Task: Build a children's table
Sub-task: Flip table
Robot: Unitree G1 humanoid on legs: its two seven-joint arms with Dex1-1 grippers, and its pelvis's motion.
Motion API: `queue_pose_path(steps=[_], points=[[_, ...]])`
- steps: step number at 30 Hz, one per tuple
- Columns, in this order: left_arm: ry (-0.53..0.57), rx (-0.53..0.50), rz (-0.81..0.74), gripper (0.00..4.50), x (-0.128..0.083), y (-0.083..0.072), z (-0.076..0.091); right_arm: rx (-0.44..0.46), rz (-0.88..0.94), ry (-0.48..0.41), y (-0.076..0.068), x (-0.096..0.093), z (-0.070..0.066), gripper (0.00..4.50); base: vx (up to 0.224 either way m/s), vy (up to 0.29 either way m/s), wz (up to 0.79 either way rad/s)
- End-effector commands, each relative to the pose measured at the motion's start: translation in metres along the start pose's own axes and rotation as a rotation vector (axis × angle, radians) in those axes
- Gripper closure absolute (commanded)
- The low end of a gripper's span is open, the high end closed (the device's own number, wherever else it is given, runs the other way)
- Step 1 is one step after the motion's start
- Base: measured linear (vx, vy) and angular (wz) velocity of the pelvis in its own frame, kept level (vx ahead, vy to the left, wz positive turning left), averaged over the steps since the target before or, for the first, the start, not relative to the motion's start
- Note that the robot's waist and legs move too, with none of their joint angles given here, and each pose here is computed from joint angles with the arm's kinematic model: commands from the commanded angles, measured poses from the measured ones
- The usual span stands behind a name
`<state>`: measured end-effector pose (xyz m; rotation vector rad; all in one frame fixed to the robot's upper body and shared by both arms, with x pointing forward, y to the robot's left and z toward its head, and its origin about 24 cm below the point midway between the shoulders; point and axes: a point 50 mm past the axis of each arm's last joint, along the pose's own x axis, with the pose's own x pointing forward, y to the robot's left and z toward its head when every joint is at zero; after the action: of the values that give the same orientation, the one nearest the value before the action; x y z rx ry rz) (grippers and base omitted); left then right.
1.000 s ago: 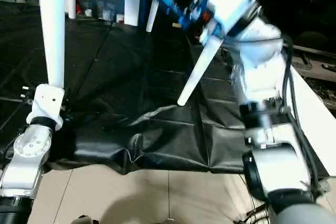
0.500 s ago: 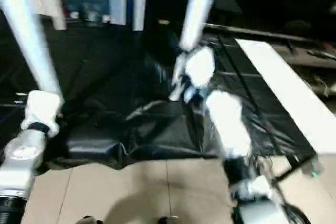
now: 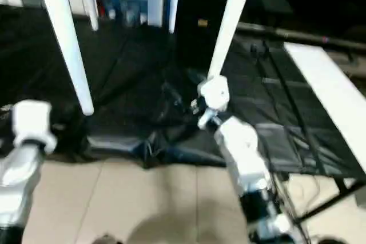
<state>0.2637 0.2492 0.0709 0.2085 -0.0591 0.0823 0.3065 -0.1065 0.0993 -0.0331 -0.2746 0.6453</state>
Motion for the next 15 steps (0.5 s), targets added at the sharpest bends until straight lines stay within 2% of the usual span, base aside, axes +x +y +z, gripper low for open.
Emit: queue_pose_path(steps=[1,3,6,8,13,15], points=[[-0.080,-0.049,-0.016,1.13,-0.011,-0.004,0.011,-0.001,-0.049,0.026,-0.006,-0.008,-0.002,0.93,0.000,0.000,0.00],[-0.078,-0.100,0.010,1.13,-0.020,-0.005,0.012,0.012,-0.098,0.064,-0.009,-0.014,-0.006,0.93,0.000,0.000,0.00],[-0.038,-0.176,0.034,1.13,-0.031,-0.018,0.013,0.083,-0.265,0.164,-0.021,-0.029,-0.018,0.93,0.000,0.000,0.00],[-0.016,-0.131,0.061,1.13,-0.040,-0.030,0.016,0.195,-0.400,0.260,-0.024,-0.046,-0.031,0.93,0.000,0.000,0.00],[-0.029,-0.103,0.040,1.13,-0.047,-0.037,0.023,0.126,-0.382,0.330,-0.016,-0.059,-0.039,0.93,0.000,0.000,0.00],[-0.063,-0.100,0.014,1.13,-0.045,-0.038,0.029,0.207,-0.364,0.270,-0.007,-0.057,-0.036,0.93,0.000,0.000,0.00]])
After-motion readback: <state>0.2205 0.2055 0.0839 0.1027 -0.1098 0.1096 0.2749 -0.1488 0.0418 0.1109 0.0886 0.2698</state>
